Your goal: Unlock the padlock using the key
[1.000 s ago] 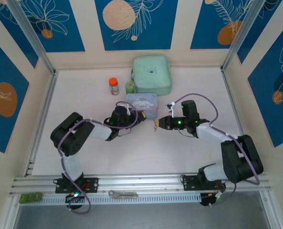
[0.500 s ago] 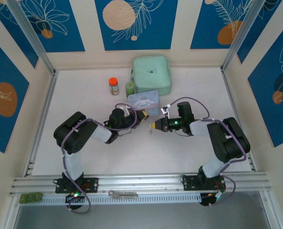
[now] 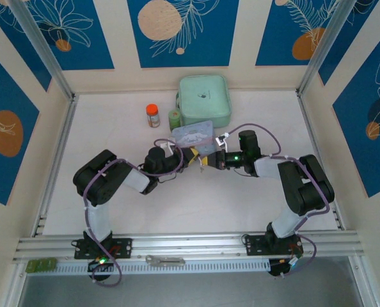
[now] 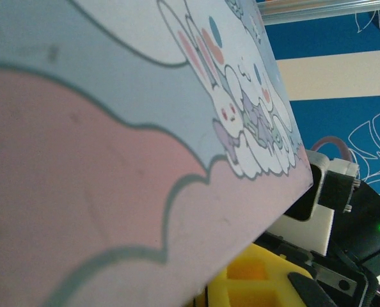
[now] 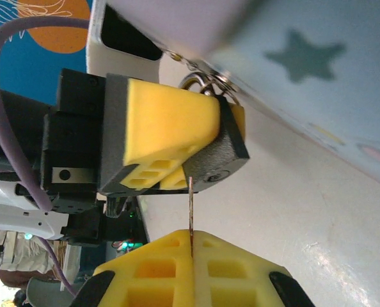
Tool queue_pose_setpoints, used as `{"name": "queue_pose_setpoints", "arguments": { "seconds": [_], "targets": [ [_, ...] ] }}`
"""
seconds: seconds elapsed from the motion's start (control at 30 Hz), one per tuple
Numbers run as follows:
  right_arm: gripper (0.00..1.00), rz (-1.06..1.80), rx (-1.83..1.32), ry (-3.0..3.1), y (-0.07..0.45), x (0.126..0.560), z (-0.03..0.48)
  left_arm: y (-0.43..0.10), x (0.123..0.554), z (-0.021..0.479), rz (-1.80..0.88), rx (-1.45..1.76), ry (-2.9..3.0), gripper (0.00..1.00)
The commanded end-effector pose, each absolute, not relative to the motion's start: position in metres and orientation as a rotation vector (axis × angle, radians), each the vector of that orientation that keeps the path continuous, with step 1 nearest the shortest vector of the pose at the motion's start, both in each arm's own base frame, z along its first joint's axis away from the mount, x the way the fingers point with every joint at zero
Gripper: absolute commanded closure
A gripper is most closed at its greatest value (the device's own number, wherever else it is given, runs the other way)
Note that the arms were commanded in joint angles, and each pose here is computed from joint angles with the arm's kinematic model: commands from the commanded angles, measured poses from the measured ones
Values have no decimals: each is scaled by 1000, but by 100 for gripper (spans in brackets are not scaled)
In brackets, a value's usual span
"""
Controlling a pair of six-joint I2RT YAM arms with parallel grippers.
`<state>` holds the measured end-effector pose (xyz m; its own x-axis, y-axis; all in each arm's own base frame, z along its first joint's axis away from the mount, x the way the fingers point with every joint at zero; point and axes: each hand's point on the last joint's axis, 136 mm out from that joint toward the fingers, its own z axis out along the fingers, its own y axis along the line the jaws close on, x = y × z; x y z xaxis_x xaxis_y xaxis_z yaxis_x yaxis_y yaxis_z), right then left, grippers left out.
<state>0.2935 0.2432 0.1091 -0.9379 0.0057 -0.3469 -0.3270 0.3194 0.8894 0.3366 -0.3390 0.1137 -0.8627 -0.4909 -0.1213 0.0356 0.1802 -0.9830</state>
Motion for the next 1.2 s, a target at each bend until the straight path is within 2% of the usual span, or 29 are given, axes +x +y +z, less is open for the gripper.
{"name": "queue_pose_setpoints", "arguments": {
  "seconds": [0.0, 1.17],
  "targets": [
    [100, 1668, -300, 2319, 242, 292, 107, -339, 336, 133, -1791, -381, 1971, 100],
    [100, 1649, -302, 2295, 248, 305, 110, -344, 324, 147, -1859, -284, 1950, 100]
  ]
}}
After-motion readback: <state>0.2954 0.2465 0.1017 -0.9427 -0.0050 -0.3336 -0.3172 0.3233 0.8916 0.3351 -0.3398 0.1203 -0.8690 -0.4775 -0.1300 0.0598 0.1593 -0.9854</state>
